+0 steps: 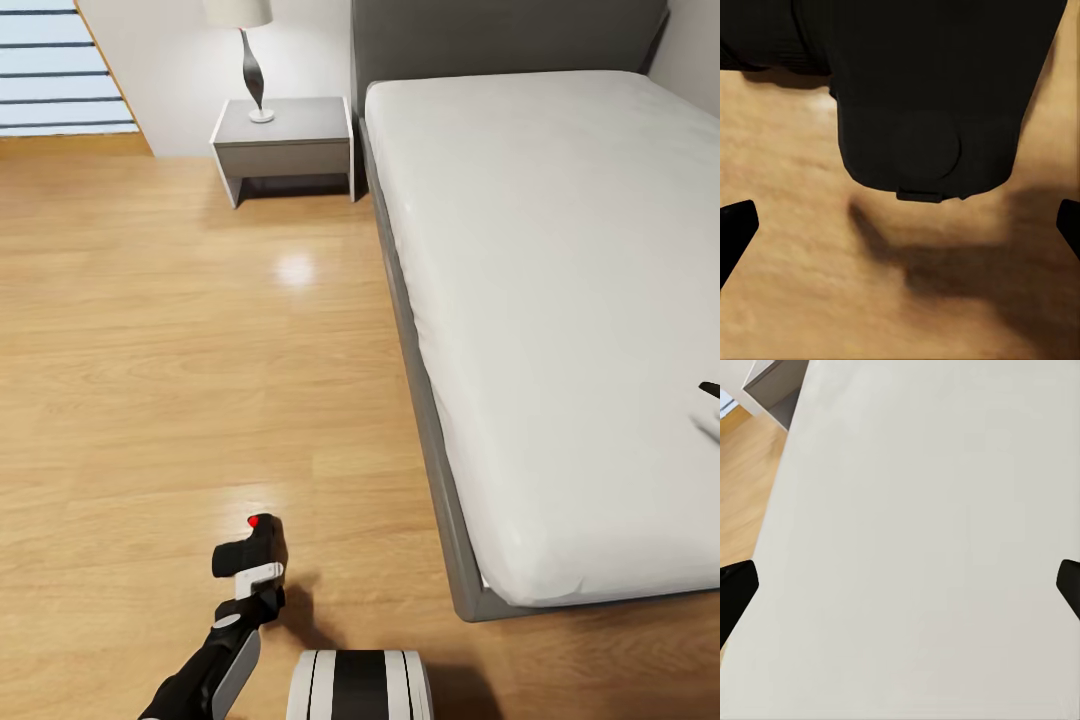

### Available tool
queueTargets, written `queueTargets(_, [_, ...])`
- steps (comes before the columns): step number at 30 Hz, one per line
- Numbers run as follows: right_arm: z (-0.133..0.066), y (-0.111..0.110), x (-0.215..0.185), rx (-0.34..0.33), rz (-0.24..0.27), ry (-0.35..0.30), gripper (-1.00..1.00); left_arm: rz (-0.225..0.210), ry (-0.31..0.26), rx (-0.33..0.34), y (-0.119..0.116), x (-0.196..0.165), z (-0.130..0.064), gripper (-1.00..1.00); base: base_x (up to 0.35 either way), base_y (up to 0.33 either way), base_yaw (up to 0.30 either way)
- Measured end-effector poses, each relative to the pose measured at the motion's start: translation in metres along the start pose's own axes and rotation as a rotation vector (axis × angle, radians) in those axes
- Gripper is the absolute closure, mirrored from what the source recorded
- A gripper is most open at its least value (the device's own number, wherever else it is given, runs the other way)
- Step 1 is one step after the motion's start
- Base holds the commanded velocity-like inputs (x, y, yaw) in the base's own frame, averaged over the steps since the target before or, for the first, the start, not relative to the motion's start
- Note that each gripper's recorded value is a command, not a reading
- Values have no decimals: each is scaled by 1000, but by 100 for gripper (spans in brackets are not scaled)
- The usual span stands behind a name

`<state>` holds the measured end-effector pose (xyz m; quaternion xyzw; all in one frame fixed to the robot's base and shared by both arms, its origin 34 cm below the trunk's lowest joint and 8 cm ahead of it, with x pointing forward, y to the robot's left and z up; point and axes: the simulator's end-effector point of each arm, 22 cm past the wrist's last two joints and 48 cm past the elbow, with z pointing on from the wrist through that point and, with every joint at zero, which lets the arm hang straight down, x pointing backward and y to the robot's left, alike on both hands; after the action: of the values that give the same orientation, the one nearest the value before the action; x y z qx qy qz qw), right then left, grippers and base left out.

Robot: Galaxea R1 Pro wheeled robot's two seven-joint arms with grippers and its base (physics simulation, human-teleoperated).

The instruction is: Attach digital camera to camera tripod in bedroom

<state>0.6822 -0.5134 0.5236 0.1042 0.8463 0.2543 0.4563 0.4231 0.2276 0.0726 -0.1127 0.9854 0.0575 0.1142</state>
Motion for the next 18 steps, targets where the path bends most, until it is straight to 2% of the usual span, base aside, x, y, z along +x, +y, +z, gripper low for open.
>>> queueTargets(18, [0,0,0,0,0,0,-100,0,2,0,0,1,0,-100,6,0,0])
